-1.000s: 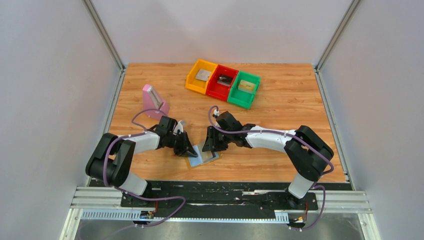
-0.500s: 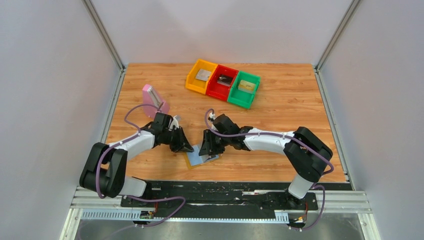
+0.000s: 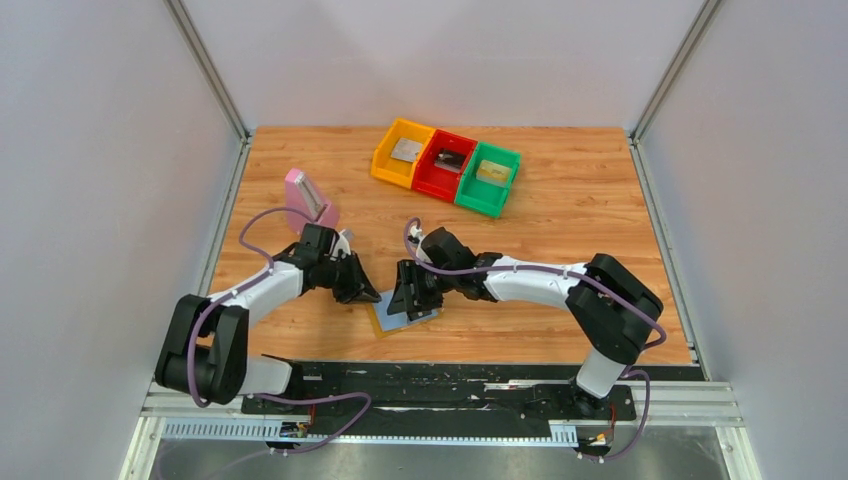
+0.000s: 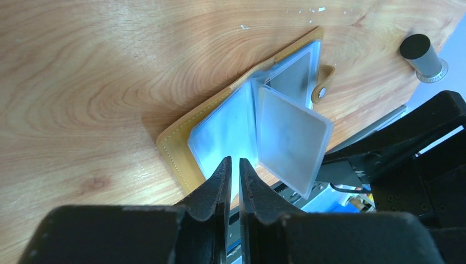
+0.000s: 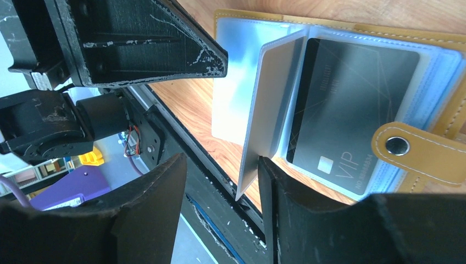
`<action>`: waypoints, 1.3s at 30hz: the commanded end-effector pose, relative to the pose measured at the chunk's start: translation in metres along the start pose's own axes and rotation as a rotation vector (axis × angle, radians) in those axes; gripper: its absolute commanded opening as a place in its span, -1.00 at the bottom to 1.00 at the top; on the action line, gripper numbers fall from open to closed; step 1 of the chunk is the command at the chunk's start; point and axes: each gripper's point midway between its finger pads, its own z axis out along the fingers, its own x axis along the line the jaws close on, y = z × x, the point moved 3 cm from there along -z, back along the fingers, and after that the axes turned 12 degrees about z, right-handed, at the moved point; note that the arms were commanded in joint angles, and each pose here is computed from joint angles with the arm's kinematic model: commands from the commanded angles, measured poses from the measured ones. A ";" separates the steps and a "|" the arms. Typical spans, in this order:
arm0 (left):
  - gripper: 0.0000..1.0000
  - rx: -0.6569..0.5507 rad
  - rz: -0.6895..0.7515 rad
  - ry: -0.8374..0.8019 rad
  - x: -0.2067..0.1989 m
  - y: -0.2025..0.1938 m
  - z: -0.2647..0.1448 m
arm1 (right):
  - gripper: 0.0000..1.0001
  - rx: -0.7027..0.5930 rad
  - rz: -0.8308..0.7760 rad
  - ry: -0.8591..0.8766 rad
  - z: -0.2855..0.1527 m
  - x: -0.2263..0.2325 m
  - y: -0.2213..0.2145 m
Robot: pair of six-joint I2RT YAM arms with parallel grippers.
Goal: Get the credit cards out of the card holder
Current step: Remove the credit card from the card holder.
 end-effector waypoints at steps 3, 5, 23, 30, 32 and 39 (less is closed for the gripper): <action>-0.63 -0.103 0.057 0.029 -0.012 0.021 -0.023 | 0.12 0.012 -0.061 0.075 0.003 0.022 0.007; -0.61 -0.129 0.063 0.036 -0.015 0.023 -0.029 | 0.14 0.018 -0.070 0.083 0.003 0.023 0.006; -0.65 -0.064 0.029 0.028 -0.001 0.003 -0.015 | -0.19 -0.086 -0.034 -0.016 0.004 0.002 0.029; -0.70 -0.018 0.007 0.057 0.012 -0.005 -0.003 | -0.22 -0.067 -0.030 -0.024 0.013 -0.001 0.031; -0.69 -0.028 0.014 0.056 0.012 -0.004 -0.003 | -0.20 -0.066 -0.029 -0.028 0.014 -0.002 0.031; -0.70 -0.009 0.004 0.062 0.019 -0.007 0.004 | -0.20 -0.049 -0.016 -0.044 0.026 -0.010 0.031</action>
